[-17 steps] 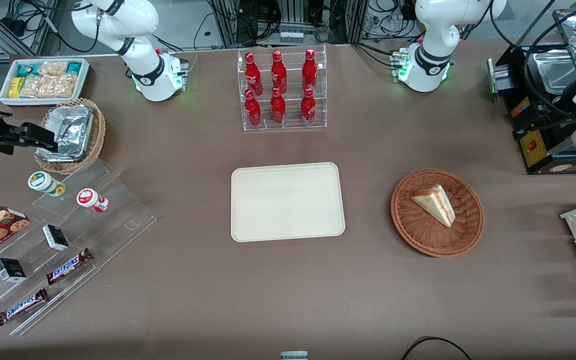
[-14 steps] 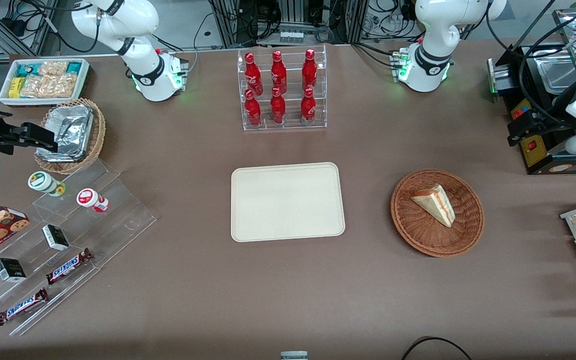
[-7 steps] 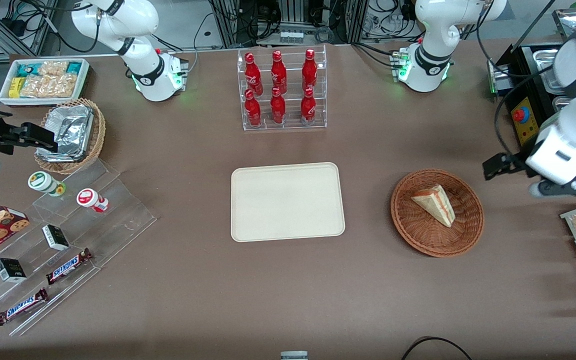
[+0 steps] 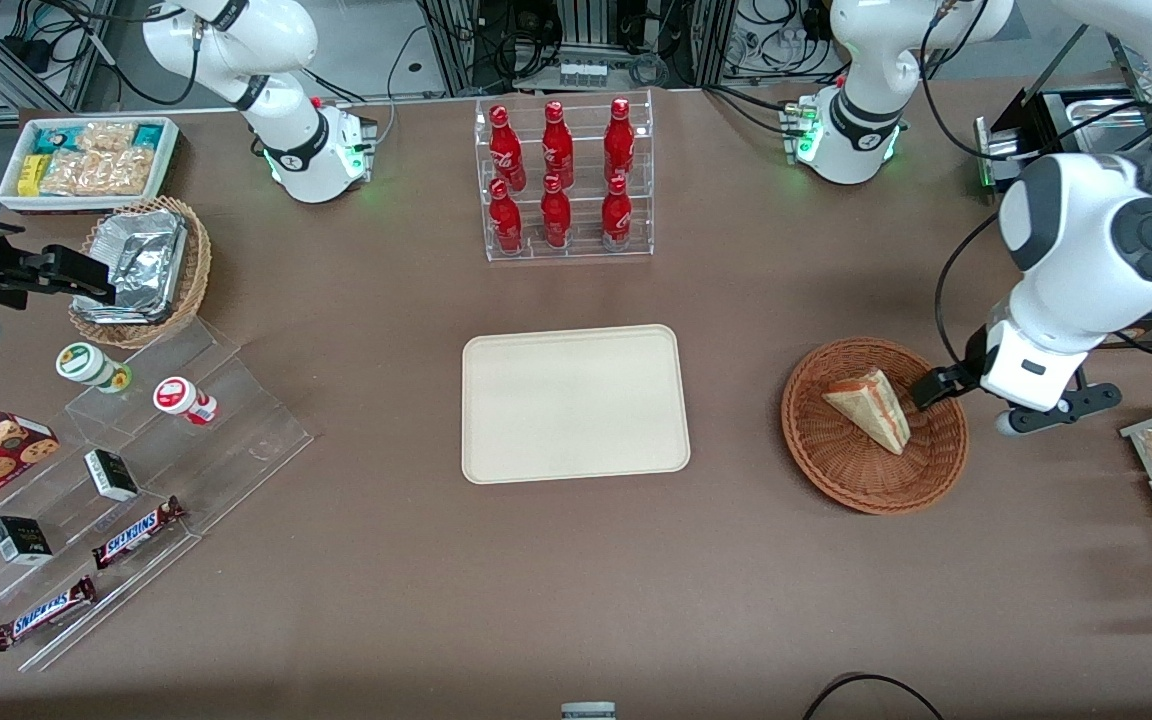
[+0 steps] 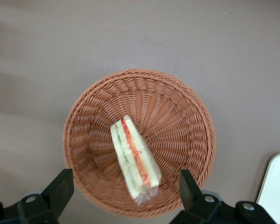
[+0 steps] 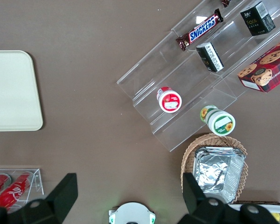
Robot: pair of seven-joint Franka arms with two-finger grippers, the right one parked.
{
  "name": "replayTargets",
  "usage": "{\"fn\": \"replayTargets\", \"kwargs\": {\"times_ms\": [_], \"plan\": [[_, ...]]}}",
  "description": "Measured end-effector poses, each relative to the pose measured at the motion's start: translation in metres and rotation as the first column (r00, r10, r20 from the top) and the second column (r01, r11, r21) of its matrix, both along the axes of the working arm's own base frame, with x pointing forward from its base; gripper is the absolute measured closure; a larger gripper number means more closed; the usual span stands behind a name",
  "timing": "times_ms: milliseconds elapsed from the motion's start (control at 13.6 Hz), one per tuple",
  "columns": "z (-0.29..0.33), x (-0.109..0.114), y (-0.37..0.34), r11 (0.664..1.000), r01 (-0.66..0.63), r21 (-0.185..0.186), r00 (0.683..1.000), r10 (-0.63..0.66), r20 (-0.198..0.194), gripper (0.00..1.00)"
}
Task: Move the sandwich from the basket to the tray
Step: 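Lower the open left gripper around the wrapped sandwich in the basket, then close the left gripper on the sandwich and lift it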
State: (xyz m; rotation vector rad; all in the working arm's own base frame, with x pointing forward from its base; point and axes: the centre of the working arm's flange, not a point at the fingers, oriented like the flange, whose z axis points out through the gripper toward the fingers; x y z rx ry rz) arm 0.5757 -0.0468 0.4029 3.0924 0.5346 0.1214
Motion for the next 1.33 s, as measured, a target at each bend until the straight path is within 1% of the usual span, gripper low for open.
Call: {"fn": "replayTargets", "kwargs": {"times_ms": [74, 147, 221, 368, 737, 1253, 1326], "plan": [[-0.012, -0.004, -0.004, 0.999, -0.042, -0.007, 0.999, 0.042, 0.015, 0.00], [-0.025, -0.008, -0.009, 0.997, -0.079, -0.013, 0.997, 0.079, 0.020, 0.00], [-0.037, -0.012, -0.012, 0.994, -0.112, -0.017, 0.994, 0.112, 0.016, 0.00], [-0.057, -0.015, -0.019, 0.987, -0.157, -0.019, 0.988, 0.157, -0.005, 0.00], [-0.093, -0.024, -0.027, 0.983, -0.185, -0.008, 0.981, 0.184, -0.058, 0.00], [-0.139, -0.032, -0.026, 0.976, -0.216, -0.012, 0.974, 0.215, -0.067, 0.00], [-0.144, -0.033, -0.026, 0.976, -0.218, -0.011, 0.974, 0.216, -0.073, 0.04]]}}
